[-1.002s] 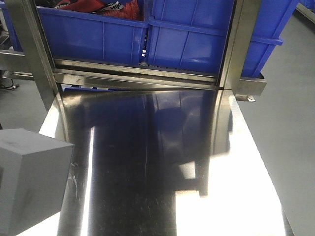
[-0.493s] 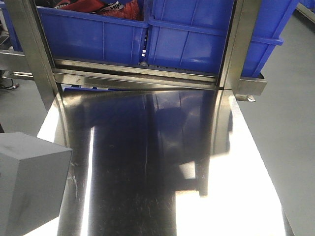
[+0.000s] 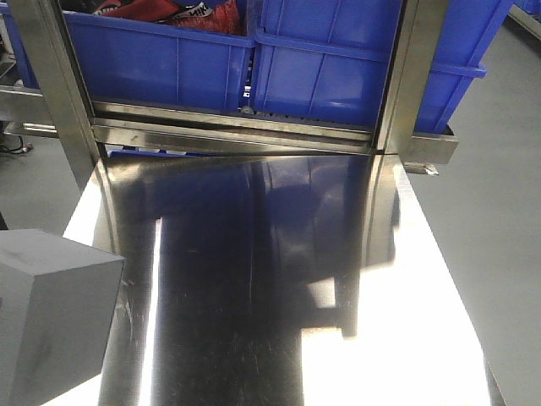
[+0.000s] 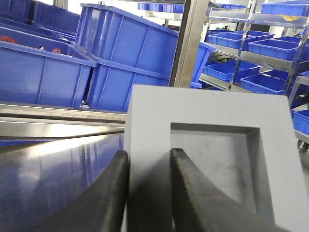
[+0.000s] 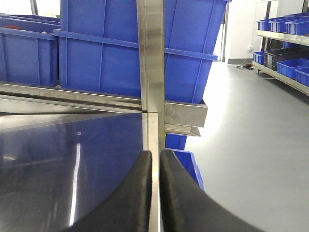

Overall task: Sort gray base to blue bin
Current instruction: 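Hold the gray block in the left gripper while the base starts turning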

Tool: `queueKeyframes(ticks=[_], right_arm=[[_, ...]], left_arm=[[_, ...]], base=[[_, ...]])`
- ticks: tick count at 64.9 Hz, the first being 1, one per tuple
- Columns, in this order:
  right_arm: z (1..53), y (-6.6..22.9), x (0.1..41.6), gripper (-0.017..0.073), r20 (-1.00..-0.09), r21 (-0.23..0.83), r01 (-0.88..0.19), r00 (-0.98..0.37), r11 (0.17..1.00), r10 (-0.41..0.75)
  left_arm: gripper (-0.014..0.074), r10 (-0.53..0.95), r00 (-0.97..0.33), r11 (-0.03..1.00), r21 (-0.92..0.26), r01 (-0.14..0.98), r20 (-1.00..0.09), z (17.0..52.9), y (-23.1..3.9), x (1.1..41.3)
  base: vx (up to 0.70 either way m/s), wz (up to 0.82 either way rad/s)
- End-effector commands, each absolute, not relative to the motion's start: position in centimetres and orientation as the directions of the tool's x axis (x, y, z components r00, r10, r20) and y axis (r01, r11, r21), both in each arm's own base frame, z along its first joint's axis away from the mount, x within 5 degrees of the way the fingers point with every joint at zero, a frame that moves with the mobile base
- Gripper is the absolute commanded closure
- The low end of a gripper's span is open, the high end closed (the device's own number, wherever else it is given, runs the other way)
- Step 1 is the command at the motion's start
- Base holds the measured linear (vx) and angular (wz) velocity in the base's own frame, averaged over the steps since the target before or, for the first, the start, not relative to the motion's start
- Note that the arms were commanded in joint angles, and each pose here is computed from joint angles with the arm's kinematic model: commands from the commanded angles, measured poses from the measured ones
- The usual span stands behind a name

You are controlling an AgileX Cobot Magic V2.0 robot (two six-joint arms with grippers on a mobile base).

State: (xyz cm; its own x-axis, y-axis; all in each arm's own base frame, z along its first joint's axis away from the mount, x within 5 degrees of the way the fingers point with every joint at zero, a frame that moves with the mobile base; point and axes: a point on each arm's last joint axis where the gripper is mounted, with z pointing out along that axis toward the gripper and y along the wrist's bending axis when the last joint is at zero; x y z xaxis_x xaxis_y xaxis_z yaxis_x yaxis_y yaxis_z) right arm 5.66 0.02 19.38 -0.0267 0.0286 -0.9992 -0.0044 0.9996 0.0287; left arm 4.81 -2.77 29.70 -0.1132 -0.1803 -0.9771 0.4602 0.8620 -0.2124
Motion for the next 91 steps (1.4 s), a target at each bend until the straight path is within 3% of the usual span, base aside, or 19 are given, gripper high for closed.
queueKeyframes(ticks=[1, 91], right_arm=[[20.29, 0.02, 5.56, 0.0564, -0.998, 0.016, -0.005, 0.066, 1.0, 0.016], [20.29, 0.02, 5.56, 0.0564, -0.998, 0.016, -0.005, 0.066, 1.0, 0.016]], left_arm=[[0.0587, -0.254, -0.012, 0.848, -0.228, 0.479, -0.967, 31.54, -2.62, 4.69], [0.0587, -0.254, -0.012, 0.848, -0.228, 0.479, -0.967, 31.54, -2.62, 4.69]], base=[[0.0, 0.0], [0.0, 0.0]])
